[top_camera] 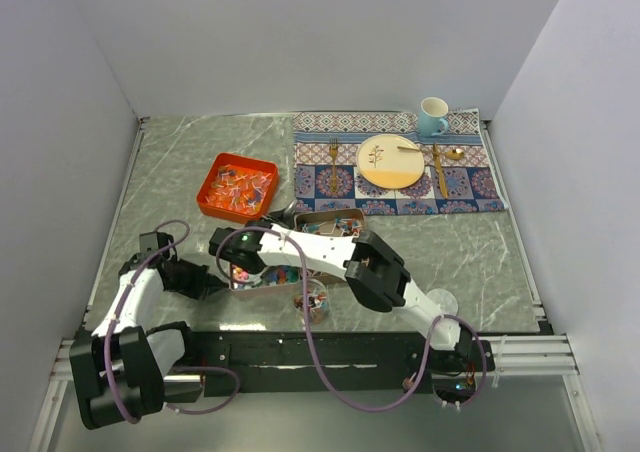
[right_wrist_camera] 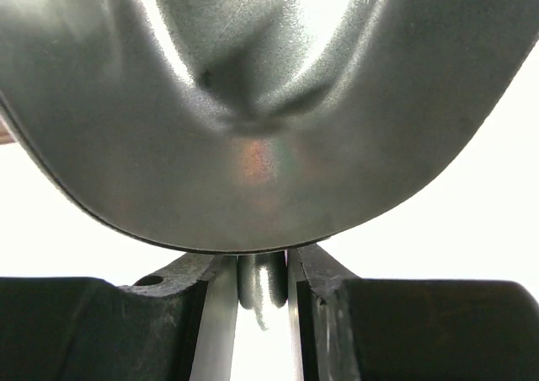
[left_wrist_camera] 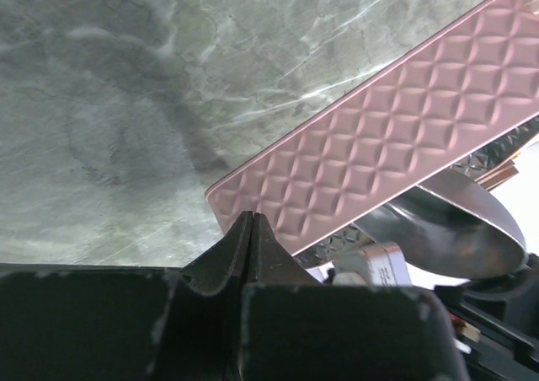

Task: Pack the candies
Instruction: Scoop the fake candies from the storage box, then place the fake candies in the packing bottle, then adjust the spatula.

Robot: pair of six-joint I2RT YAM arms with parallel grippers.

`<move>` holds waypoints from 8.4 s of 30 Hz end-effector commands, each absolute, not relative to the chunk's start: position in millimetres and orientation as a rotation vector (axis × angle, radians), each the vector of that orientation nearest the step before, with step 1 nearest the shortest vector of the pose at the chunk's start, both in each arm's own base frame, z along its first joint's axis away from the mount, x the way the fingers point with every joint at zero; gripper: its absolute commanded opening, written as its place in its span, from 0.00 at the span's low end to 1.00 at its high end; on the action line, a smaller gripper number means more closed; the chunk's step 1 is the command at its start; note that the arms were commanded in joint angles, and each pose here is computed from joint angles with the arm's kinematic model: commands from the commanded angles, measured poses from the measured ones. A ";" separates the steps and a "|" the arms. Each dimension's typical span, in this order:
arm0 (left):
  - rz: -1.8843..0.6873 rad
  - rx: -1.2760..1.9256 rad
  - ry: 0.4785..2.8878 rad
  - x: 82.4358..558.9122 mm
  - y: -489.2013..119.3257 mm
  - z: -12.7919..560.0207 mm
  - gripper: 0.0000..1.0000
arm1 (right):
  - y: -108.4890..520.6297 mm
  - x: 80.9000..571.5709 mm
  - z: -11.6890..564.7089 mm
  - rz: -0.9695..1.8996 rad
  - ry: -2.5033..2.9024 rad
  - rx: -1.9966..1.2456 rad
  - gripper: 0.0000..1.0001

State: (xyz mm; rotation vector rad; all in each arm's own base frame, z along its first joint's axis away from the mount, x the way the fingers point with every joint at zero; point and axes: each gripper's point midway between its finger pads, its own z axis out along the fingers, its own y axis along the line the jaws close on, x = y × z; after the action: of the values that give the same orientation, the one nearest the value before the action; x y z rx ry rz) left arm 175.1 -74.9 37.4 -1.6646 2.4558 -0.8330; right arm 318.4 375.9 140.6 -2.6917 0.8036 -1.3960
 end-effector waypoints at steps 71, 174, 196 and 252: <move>-1.109 -1.294 2.144 289.6 -23.8 123.4 0.44 | 286.0 342.2 217.7 -0.273 1.373 -2.188 0.00; -1.582 0.013 1.861 275.8 -144.8 248.0 0.72 | 291.9 302.4 258.3 -0.280 1.709 -1.940 0.00; -1.726 0.127 1.896 273.3 -162.2 249.0 0.01 | 329.8 279.1 265.5 -0.153 1.575 -1.908 0.00; -1.746 0.239 1.927 279.8 -150.9 244.9 0.01 | 332.6 245.8 278.8 0.846 1.653 -1.689 0.54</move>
State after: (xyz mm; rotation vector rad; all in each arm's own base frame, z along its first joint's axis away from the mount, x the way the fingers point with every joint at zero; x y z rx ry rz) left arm 278.3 -152.1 232.8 0.1546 1.9710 -1.7563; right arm 240.2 326.6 271.9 -1.7024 1.6834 0.8831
